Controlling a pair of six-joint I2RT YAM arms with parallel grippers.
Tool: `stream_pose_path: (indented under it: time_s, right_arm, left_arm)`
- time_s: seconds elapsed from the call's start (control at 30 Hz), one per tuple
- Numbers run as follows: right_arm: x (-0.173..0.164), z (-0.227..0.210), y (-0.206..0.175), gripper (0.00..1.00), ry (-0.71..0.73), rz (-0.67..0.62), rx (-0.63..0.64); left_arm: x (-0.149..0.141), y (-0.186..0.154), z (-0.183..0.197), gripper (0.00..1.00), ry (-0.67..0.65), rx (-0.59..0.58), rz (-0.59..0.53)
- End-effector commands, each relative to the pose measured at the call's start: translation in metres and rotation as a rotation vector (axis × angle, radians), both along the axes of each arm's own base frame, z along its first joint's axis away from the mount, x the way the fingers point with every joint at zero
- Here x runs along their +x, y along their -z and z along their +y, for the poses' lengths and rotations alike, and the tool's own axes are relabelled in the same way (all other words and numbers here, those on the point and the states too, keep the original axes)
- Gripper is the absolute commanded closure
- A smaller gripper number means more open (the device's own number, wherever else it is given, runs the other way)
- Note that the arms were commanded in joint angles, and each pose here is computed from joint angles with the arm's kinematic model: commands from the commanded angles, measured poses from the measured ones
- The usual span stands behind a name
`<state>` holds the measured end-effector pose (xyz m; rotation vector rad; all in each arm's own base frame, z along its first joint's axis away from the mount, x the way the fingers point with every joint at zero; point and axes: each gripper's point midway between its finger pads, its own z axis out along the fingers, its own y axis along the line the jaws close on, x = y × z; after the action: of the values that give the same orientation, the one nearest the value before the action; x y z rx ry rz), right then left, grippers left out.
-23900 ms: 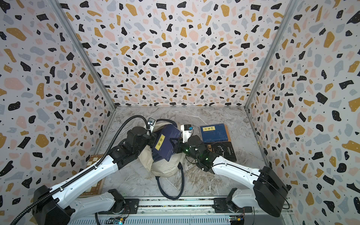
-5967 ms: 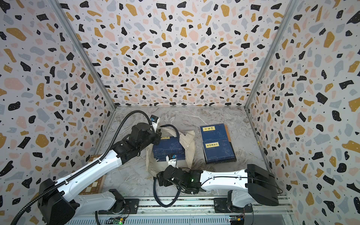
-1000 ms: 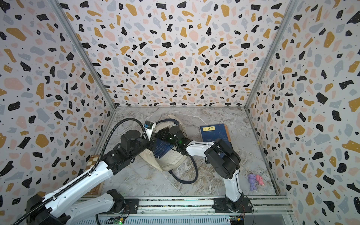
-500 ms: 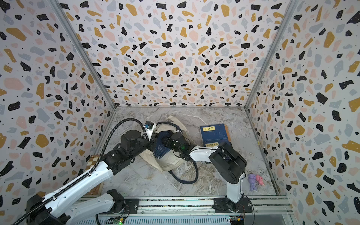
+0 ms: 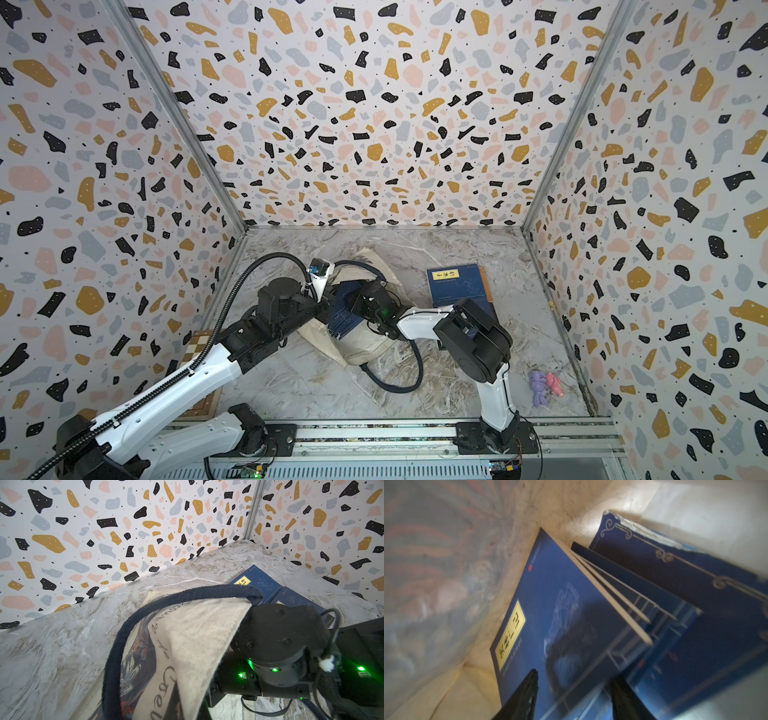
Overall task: Take out the books from the canvas bag
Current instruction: Pick up the book from the canvas bag.
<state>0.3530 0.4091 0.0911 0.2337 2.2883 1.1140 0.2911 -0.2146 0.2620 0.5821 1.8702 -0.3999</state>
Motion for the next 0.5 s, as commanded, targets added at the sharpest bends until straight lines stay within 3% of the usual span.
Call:
stream_pose_path:
  time_s: [0.0, 0.47]
  right_arm:
    - [0.012, 0.011, -0.024, 0.48, -0.007, -0.052, 0.053]
    - [0.018, 0.023, -0.088, 0.71, -0.047, -0.220, 0.088]
  left_arm:
    - [-0.006, -0.050, -0.016, 1.00, 0.082, -0.104, -0.146]
    - [-0.014, -0.053, -0.024, 1.00, 0.138, -0.118, -0.155]
